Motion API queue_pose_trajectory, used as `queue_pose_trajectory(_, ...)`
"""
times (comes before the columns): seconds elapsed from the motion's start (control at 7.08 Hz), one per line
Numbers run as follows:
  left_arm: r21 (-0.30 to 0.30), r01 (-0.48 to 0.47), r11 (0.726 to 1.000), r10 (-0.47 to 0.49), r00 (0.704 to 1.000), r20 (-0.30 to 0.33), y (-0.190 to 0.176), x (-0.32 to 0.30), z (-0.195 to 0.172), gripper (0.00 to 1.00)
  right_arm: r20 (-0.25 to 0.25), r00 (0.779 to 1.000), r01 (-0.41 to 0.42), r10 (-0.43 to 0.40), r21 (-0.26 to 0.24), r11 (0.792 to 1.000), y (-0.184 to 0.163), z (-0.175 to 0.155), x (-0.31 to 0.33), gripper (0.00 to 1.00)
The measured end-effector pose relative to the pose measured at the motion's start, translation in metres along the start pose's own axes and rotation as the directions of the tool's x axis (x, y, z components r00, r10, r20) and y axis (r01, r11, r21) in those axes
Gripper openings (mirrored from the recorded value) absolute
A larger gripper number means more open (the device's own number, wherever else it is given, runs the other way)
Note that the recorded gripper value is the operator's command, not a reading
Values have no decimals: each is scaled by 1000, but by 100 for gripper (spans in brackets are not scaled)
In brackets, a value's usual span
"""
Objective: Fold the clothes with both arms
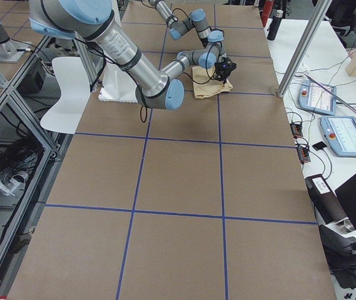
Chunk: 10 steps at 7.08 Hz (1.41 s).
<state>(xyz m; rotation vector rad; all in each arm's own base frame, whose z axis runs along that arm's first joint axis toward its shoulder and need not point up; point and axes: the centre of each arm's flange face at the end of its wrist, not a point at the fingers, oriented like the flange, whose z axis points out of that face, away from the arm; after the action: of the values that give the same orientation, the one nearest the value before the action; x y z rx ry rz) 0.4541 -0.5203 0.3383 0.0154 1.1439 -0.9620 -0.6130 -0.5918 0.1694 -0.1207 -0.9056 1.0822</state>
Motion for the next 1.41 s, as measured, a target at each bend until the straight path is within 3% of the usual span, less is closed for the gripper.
queue_pose_trajectory(0.14, 15, 5, 1000, -5, 1000, -3, -9, 6, 2, 1, 3, 1000, -2, 2, 0, 1000, -1, 3, -4, 42)
queue_pose_trajectory(0.28, 33, 1, 999, -1, 1000, -1, -20, 10, 6, 15, 5, 1000, -3, 3, 1, 1000, 0, 4, -8, 59)
queue_pose_trajectory(0.42, 45, -14, 999, 14, 1000, 2, -27, 11, 8, 28, 6, 1000, -7, 7, 5, 1000, -2, 4, -12, 60)
queue_pose_trajectory(0.57, 53, -20, 998, 20, 1000, -3, -34, 13, 8, 28, 8, 1000, -15, 15, 13, 1000, -10, 4, -16, 60)
queue_pose_trajectory(0.71, 65, -15, 998, 17, 1000, -24, -48, 18, 3, 29, 13, 1000, -25, 25, 19, 1000, -19, 1, -21, 71)
queue_pose_trajectory(0.85, 80, -7, 997, 11, 999, -47, -67, 24, -2, 29, 19, 999, -33, 33, 22, 999, -26, -3, -25, 98)
queue_pose_trajectory(1.13, 91, -46, 995, 51, 997, -57, -93, 28, -13, 29, 21, 999, -40, 40, 5, 999, -53, -13, -18, 100)
queue_pose_trajectory(1.27, 42, -111, 993, 113, 992, -48, -93, 26, -24, 98, 11, 1000, 5, -5, -10, 1000, -85, -19, 7, 100)
queue_pose_trajectory(1.41, -25, -213, 977, 212, 976, -45, -92, 11, -45, 100, -14, 994, 112, -112, -12, 994, -122, -31, 41, 100)
